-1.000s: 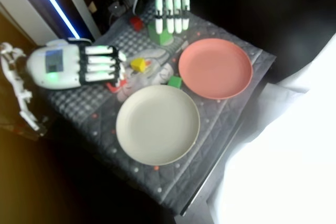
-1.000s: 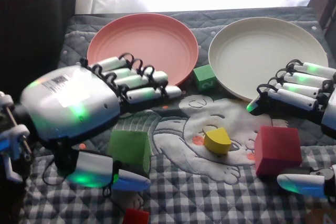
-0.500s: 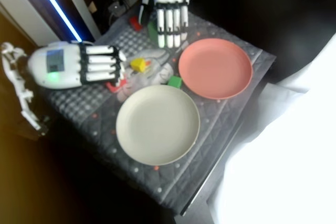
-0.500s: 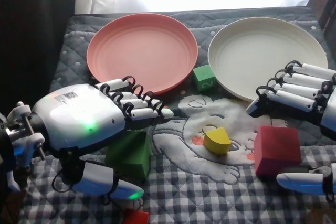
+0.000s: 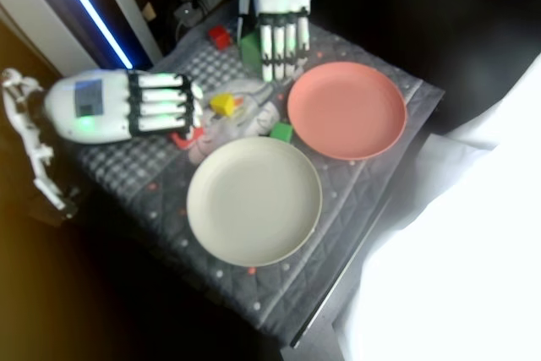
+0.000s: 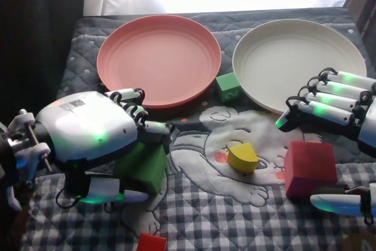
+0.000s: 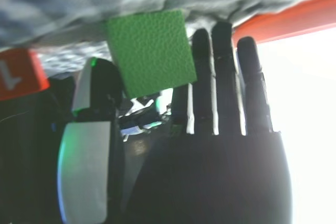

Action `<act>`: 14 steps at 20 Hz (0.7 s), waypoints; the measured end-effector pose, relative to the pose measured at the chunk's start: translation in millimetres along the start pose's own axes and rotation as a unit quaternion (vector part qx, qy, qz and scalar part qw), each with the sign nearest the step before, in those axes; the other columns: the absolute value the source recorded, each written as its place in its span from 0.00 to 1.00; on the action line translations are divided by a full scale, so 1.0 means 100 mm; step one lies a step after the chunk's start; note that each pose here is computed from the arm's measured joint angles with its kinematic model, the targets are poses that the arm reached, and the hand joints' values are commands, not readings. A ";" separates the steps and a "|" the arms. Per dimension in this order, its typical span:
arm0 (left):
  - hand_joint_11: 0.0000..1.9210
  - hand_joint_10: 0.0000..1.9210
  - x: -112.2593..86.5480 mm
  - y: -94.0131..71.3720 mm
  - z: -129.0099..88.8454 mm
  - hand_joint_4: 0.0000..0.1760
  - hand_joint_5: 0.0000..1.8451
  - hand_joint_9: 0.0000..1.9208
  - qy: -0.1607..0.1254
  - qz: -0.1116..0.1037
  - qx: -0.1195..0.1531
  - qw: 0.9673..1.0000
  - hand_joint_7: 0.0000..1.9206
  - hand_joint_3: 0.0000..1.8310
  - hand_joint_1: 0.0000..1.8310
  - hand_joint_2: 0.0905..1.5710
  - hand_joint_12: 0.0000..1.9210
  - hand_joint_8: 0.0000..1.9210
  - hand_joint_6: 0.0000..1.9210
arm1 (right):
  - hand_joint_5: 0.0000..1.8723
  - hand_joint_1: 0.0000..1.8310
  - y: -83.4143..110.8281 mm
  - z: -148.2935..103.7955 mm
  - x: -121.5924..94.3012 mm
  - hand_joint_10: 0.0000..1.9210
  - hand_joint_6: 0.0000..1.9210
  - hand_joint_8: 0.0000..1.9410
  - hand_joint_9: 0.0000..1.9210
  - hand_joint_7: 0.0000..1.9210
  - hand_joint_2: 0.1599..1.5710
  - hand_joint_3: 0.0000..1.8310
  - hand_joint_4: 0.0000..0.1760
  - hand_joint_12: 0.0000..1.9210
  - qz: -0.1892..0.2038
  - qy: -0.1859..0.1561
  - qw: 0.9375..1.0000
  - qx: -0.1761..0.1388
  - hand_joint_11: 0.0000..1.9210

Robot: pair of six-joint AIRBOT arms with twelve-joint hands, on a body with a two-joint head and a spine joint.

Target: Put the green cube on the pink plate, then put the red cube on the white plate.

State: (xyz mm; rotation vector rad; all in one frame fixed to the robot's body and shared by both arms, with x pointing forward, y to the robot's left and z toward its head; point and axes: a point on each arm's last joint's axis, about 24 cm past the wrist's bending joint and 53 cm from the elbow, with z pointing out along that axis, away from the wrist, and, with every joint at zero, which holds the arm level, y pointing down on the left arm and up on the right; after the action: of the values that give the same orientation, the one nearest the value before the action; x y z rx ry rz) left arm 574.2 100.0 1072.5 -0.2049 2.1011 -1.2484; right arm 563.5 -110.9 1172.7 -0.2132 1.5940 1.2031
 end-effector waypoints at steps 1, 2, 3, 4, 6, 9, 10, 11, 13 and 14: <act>0.10 0.81 -0.03 -0.01 0.01 0.00 0.28 0.25 -0.004 0.000 0.002 1.000 0.37 0.00 0.61 0.84 0.99 0.83 0.78 | 0.01 0.23 0.00 0.00 0.00 0.63 0.54 0.55 0.04 0.08 0.63 0.09 0.00 0.83 0.000 0.000 1.000 0.000 0.00; 0.12 0.78 -0.08 -0.03 0.01 0.00 0.28 0.29 -0.009 0.001 0.006 1.000 0.39 0.00 0.62 0.83 0.96 0.81 0.78 | 0.01 0.23 0.00 0.00 0.00 0.62 0.55 0.54 0.03 0.07 0.62 0.10 0.00 0.82 0.000 0.000 1.000 0.000 0.00; 0.15 0.74 -0.13 -0.06 0.00 0.00 0.28 0.29 -0.017 -0.001 0.011 1.000 0.39 0.00 0.62 0.83 0.93 0.79 0.79 | 0.01 0.25 0.00 0.00 0.00 0.64 0.55 0.55 0.03 0.08 0.62 0.10 0.00 0.82 0.000 0.000 1.000 0.000 0.00; 0.14 0.75 -0.22 -0.16 -0.03 0.00 0.28 0.29 -0.031 -0.001 0.030 0.999 0.38 0.00 0.61 0.83 0.95 0.82 0.79 | 0.01 0.24 0.00 0.00 0.00 0.64 0.55 0.56 0.04 0.08 0.61 0.10 0.00 0.83 0.000 0.000 1.000 0.000 0.00; 0.21 0.84 -0.55 -0.50 -0.16 0.00 0.26 0.28 -0.086 -0.010 0.097 0.992 0.35 0.00 0.60 0.86 1.00 0.88 0.79 | 0.02 0.20 0.00 0.00 0.00 0.64 0.55 0.56 0.06 0.10 0.62 0.11 0.00 0.85 0.000 0.000 1.000 0.000 0.00; 0.20 0.73 -0.80 -0.65 -0.23 0.00 0.28 0.33 -0.126 -0.027 0.129 0.983 0.40 0.00 0.63 0.82 0.94 0.79 0.76 | 0.03 0.19 -0.01 0.01 0.01 0.62 0.53 0.53 0.07 0.12 0.61 0.12 0.00 0.85 0.000 0.000 1.000 -0.001 0.00; 0.20 0.73 -0.85 -0.66 -0.24 0.00 0.28 0.33 -0.132 -0.026 0.132 0.982 0.40 0.00 0.63 0.82 0.94 0.79 0.76 | 0.03 0.19 -0.01 0.01 0.01 0.62 0.53 0.53 0.07 0.12 0.61 0.12 0.00 0.85 0.001 -0.001 1.000 -0.001 0.00; 0.33 0.68 -0.98 -0.68 -0.25 0.00 0.30 0.38 -0.148 -0.030 0.136 0.979 0.40 0.00 0.63 0.82 0.88 0.79 0.74 | 0.04 0.18 -0.01 0.01 0.02 0.60 0.53 0.51 0.08 0.13 0.61 0.12 0.00 0.85 0.002 0.000 1.000 -0.001 0.00; 0.28 0.64 -1.18 -0.72 -0.26 0.00 0.30 0.35 -0.174 -0.041 0.145 0.973 0.38 0.00 0.62 0.82 0.87 0.80 0.75 | 0.03 0.17 -0.01 0.02 0.02 0.61 0.54 0.51 0.09 0.13 0.61 0.13 0.00 0.87 0.002 0.000 1.000 -0.001 0.00; 0.26 0.64 -1.27 -0.73 -0.24 0.00 0.30 0.33 -0.184 -0.046 0.148 0.970 0.39 0.00 0.62 0.82 0.89 0.79 0.76 | 0.03 0.18 -0.01 0.02 0.02 0.63 0.54 0.52 0.08 0.12 0.61 0.13 0.00 0.87 0.002 0.000 1.000 -0.001 0.00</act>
State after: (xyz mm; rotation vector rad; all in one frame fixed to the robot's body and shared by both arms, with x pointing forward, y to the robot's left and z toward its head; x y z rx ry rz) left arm 641.3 135.9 1199.6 -0.3725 1.5848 -1.4377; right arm 564.5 -109.3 1170.2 -0.2110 1.5943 1.2076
